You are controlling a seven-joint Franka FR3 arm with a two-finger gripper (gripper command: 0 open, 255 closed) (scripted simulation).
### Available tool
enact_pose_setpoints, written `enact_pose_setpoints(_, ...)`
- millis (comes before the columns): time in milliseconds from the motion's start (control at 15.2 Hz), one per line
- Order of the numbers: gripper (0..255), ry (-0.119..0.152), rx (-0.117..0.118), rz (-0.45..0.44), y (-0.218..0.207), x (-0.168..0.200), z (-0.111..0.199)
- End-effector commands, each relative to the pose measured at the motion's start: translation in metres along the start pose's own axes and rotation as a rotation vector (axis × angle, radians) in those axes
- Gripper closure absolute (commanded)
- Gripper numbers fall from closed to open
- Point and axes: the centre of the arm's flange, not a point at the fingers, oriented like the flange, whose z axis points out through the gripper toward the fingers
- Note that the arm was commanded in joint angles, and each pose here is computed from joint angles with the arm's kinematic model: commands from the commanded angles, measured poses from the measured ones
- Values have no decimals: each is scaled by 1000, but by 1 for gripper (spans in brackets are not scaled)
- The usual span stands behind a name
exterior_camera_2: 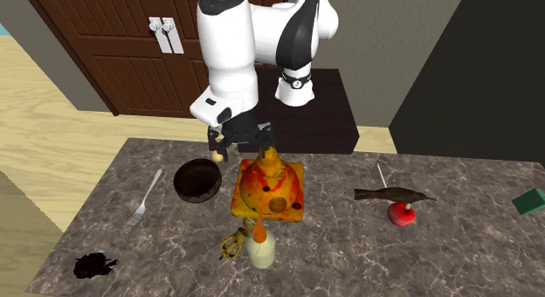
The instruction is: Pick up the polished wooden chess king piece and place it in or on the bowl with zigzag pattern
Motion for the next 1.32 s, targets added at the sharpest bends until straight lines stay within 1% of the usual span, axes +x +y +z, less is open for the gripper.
enact_pose_setpoints(0,0,19,1,-18,0,0,4)
enact_pose_setpoints(396,0,19,1,-18,0,1,33)
enact_pose_setpoints(858,0,19,1,-18,0,1,33)
enact_pose_setpoints(924,255,19,1,-18,0,1,33)
enact_pose_setpoints(1254,255,19,1,-18,0,1,33)
